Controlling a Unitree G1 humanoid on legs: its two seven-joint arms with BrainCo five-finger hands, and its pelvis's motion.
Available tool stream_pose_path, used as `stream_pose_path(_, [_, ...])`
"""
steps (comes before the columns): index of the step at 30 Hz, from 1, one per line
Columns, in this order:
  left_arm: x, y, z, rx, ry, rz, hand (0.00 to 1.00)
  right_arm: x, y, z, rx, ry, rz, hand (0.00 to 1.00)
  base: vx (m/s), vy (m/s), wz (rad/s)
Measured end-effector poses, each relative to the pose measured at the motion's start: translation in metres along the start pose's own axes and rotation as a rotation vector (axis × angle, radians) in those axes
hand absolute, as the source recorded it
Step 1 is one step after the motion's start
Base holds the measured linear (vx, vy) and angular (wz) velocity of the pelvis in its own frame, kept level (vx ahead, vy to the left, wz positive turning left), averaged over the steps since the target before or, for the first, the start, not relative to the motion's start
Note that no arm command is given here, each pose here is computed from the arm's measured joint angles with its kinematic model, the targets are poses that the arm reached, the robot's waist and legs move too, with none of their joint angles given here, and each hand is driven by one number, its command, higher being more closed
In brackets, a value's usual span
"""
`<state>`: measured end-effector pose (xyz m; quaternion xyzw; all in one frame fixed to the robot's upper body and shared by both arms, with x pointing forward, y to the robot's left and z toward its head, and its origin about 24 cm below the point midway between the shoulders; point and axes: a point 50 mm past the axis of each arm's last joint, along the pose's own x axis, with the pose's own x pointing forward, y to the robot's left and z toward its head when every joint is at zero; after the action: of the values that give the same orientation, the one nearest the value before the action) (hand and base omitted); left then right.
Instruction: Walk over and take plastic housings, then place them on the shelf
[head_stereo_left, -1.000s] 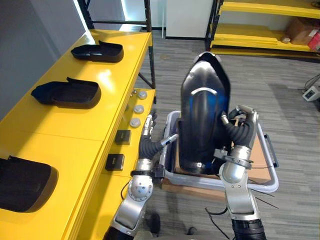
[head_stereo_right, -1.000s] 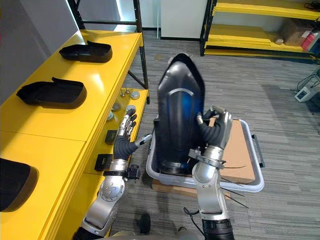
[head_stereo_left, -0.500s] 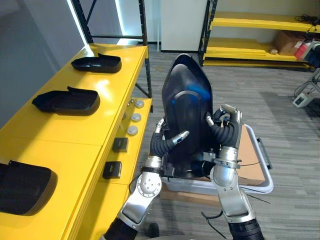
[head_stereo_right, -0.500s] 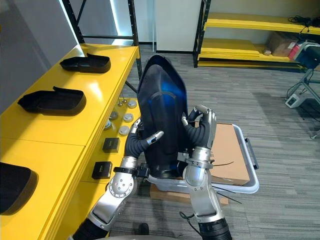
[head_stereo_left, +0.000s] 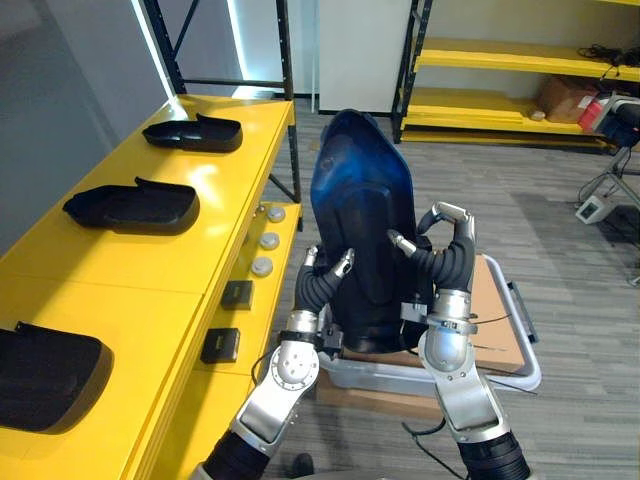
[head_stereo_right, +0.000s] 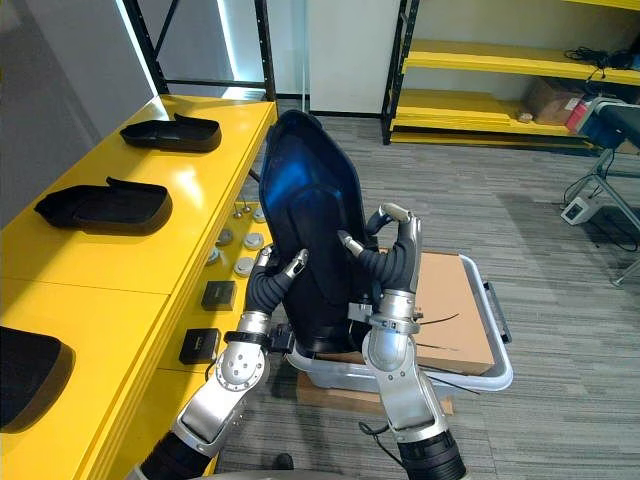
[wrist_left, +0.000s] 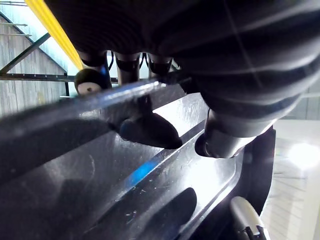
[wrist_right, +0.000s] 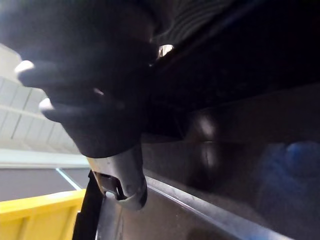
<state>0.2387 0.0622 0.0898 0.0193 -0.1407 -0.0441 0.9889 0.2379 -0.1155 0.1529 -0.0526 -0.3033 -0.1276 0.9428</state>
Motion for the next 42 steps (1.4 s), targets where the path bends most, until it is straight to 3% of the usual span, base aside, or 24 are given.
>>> stream_pose_path(6, [0.003, 0.003, 0.003, 0.05, -0.03, 0.046, 1.0, 0.008, -0.012, 0.012, 0.213, -0.01, -0.021, 0.0, 0.0, 0.0, 0.0])
stream_pose_path(9, [-0.002, 0.023, -0.011, 0.09, 0.036, 0.137, 1.0, 0.018, -0.06, 0.025, 0.293, -0.118, -0.254, 0.0, 0.0, 0.0, 0.0])
stream_pose_path(13, [-0.025, 0.062, -0.037, 0.166, 0.184, 0.28, 1.0, 0.013, -0.135, 0.026, 0.247, -0.204, -0.541, 0.0, 0.0, 0.0, 0.0])
stream_pose_path(19, [-0.028, 0.071, -0.038, 0.17, 0.196, 0.312, 1.0, -0.006, -0.18, 0.005, 0.245, -0.141, -0.706, 0.0, 0.0, 0.0, 0.01])
stream_pose_path(22, [-0.029, 0.074, -0.038, 0.162, 0.198, 0.329, 1.0, -0.036, -0.202, -0.031, 0.124, 0.074, -0.795, 0.0, 0.0, 0.0, 0.0])
stream_pose_path(27, [-0.046, 0.087, -0.028, 0.16, 0.186, 0.39, 1.0, -0.14, -0.223, -0.108, -0.074, 0.731, -0.866, 0.0, 0.01, -0.006, -0.03])
stream_pose_path(34, [-0.061, 0.09, -0.022, 0.153, 0.171, 0.378, 1.0, -0.259, -0.208, -0.139, -0.118, 1.311, -0.734, 0.0, -0.01, -0.012, -0.02])
stream_pose_path(42, [-0.063, 0.089, -0.022, 0.148, 0.173, 0.369, 1.0, -0.314, -0.173, -0.147, -0.125, 1.631, -0.5, 0.0, -0.03, -0.02, 0.03])
